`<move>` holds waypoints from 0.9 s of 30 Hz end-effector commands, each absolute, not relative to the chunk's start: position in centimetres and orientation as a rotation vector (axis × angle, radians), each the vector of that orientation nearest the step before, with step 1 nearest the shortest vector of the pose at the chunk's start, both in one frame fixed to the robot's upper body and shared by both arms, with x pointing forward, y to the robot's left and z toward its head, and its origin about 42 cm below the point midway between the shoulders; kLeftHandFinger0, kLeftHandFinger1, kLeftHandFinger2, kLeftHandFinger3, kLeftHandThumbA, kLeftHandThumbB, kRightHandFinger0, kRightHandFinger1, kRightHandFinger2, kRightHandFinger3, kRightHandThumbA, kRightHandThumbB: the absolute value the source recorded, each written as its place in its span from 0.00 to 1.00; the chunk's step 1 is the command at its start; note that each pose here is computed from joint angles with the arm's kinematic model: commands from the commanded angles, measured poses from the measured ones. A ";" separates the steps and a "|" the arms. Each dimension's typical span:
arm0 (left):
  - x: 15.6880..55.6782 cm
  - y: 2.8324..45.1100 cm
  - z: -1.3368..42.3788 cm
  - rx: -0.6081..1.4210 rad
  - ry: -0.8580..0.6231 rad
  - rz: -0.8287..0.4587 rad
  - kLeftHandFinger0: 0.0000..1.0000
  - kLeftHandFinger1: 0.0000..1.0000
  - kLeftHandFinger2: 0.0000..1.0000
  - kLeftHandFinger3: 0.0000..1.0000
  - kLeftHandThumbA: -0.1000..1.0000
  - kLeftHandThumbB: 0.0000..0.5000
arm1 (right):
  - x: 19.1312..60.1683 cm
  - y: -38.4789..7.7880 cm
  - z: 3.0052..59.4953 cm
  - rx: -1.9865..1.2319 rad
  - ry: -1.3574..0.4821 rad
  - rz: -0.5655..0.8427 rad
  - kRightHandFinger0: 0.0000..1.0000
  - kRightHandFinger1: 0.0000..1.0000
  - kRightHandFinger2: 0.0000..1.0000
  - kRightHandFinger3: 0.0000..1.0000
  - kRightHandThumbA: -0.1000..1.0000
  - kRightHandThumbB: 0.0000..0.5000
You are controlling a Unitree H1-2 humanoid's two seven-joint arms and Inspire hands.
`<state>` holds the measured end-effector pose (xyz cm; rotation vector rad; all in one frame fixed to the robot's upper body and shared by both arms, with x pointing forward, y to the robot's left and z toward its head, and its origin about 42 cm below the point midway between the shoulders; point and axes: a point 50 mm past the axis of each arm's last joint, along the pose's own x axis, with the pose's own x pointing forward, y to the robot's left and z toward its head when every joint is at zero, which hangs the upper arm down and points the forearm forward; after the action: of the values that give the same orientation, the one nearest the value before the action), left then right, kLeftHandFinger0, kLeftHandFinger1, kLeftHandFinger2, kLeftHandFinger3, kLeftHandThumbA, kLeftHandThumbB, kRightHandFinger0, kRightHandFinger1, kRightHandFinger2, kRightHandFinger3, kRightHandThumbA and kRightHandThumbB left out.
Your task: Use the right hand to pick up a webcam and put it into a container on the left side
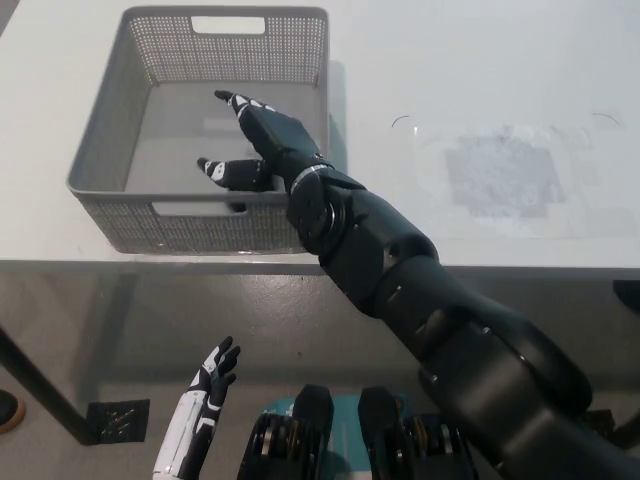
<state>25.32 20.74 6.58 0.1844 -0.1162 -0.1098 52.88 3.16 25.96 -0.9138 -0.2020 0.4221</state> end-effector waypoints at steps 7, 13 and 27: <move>25.7 20.6 7.5 0.202 -0.160 -0.130 1.00 1.00 1.00 1.00 1.00 0.14 | 54.6 2.8 36.0 -0.743 -0.437 0.389 1.00 1.00 1.00 1.00 1.00 0.87; 25.7 20.8 7.2 0.200 -0.165 -0.132 1.00 1.00 1.00 1.00 1.00 0.17 | 54.3 0.2 43.4 -0.596 -0.614 0.336 1.00 1.00 1.00 1.00 1.00 0.87; 25.4 21.1 7.0 0.209 -0.146 -0.122 1.00 1.00 1.00 1.00 1.00 0.14 | 46.1 -12.1 52.1 -0.237 -0.921 0.177 1.00 1.00 1.00 1.00 1.00 0.78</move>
<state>25.24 20.88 6.11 0.1898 -0.0991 -0.1143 51.71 -5.23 45.16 -0.4483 -0.7271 0.2183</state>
